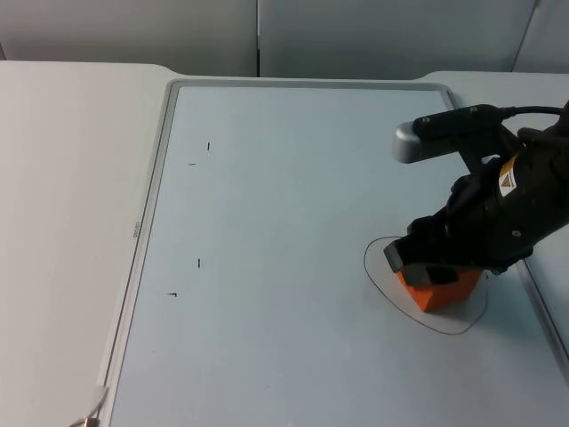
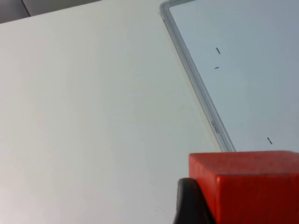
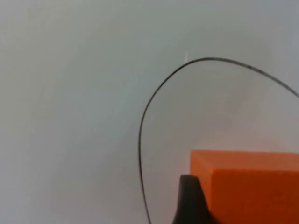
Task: Pick up one cube with the left hand and another cube with the right hand. First place the cube in the right hand at the target position, then stack the cube in the left hand on top.
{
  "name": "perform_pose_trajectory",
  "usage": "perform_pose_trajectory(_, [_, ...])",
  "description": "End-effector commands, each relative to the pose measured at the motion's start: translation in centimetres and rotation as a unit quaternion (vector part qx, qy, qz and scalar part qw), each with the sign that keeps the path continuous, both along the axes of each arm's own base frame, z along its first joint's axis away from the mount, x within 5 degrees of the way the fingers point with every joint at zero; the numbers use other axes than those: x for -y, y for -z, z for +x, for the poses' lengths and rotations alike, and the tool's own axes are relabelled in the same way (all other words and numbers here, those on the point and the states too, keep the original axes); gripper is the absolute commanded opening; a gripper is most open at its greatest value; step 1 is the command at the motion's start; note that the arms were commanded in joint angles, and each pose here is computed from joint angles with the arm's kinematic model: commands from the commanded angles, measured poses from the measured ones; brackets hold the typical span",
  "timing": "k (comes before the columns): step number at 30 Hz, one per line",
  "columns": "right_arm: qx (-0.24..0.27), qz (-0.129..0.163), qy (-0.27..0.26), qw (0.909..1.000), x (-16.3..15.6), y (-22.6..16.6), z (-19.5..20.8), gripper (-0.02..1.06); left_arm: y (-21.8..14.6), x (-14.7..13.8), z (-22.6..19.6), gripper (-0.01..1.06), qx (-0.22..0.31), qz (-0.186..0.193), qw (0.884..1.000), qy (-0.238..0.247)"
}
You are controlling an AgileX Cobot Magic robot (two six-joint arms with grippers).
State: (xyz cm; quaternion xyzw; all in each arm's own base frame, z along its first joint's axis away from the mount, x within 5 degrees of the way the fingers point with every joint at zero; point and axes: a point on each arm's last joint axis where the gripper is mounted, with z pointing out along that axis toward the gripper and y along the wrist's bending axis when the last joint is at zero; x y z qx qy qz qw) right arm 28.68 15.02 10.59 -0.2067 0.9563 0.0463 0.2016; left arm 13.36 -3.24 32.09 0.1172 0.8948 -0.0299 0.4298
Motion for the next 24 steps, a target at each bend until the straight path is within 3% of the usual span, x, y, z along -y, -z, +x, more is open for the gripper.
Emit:
perform_pose_trajectory(1, [-0.007,-0.004,0.000,1.0000,0.0,0.2,-0.2,0.09,-0.2,0.1,-0.1,0.08,0.009,-0.006,1.000,0.004])
perform_pose_trajectory(4, [-0.009,-0.006,0.000,0.9999,0.1,0.1,-0.3,0.38,-0.2,0.1,-0.1,0.08,0.009,-0.006,1.000,0.004])
perform_pose_trajectory(5, [-0.009,-0.006,0.000,0.9999,0.1,0.1,-0.3,0.38,-0.2,0.1,-0.1,0.08,0.009,-0.006,1.000,0.004])
perform_pose_trajectory(8, [-0.005,-0.001,0.003,1.0000,0.1,-0.6,-0.3,0.78,-0.2,0.1,-0.1,0.08,0.009,-0.006,1.000,0.004])
perform_pose_trajectory(9, [-0.005,-0.001,0.003,1.0000,0.1,-0.6,-0.3,0.78,-0.2,0.1,-0.1,0.08,0.009,-0.006,1.000,0.004])
perform_pose_trajectory(11, [0.005,0.004,0.003,1.0000,0.1,-1.3,-0.3,0.95,-0.2,0.1,-0.1,0.08,0.009,-0.006,1.000,0.004])
perform_pose_trajectory(16, [0.050,0.022,-0.004,0.9985,0.1,-4.3,-0.3,0.99,-0.2,0.1,-0.1,0.08,0.009,-0.006,1.000,0.004])
perform_pose_trajectory(20, [0.118,0.050,-0.009,0.9917,0.3,-10.4,-0.6,0.99,-0.2,0.1,-0.1,0.08,0.009,-0.007,1.000,0.004])
perform_pose_trajectory(21, [0.118,0.050,-0.009,0.9917,0.3,-10.4,-0.6,0.99,-0.2,0.1,-0.1,0.08,0.009,-0.007,1.000,0.004])
perform_pose_trajectory(22, [0.145,0.060,-0.014,0.9875,0.5,-12.5,-0.9,0.99,-0.2,0.1,-0.1,0.08,0.011,-0.007,1.000,0.004])
perform_pose_trajectory(24, [0.226,0.090,-0.024,0.9696,1.1,-18.3,-2.0,0.99,-0.3,0.2,0.0,0.08,0.017,-0.009,1.000,0.005])
